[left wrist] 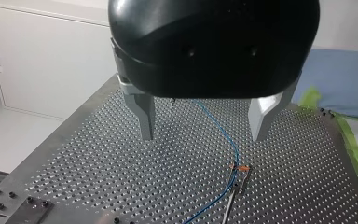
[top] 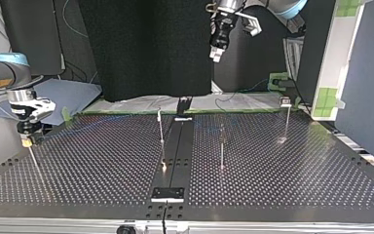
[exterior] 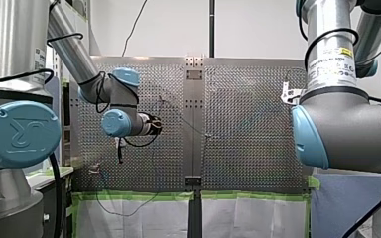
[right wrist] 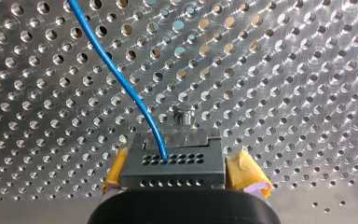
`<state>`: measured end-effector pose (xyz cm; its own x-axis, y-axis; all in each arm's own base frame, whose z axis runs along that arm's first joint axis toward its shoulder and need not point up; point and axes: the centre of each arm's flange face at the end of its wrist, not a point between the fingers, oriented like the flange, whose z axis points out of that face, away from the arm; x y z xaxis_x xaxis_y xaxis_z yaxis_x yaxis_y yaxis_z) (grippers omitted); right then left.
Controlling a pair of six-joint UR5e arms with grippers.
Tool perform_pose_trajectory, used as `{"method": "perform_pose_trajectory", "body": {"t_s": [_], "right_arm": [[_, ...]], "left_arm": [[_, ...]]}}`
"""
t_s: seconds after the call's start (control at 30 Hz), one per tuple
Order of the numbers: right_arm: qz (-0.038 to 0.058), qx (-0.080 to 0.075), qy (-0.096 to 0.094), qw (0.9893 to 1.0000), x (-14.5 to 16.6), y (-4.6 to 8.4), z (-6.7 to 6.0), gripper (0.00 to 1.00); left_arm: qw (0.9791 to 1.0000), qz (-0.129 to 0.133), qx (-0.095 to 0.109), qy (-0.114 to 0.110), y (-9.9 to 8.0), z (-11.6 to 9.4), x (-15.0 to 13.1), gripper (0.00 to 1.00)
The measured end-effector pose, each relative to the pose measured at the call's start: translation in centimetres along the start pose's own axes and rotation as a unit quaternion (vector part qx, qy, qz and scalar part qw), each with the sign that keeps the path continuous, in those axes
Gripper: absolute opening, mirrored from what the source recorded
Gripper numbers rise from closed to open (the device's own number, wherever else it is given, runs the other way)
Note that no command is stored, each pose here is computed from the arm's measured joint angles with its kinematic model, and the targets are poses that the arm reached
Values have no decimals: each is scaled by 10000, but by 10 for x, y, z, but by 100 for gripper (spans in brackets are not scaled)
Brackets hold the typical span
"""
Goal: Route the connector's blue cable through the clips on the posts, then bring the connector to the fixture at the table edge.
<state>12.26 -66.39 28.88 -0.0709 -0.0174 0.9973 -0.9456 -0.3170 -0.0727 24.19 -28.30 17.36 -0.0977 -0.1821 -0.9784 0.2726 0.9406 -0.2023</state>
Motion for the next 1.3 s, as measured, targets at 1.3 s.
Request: {"method": "perform_pose_trajectory", "body": {"t_s": [1.3], "right_arm": [[2, 5, -3, 10000, 1, -1, 1, 62]], "left_arm": [[10000, -2, -3, -6, 0, 0, 0, 99]]}}
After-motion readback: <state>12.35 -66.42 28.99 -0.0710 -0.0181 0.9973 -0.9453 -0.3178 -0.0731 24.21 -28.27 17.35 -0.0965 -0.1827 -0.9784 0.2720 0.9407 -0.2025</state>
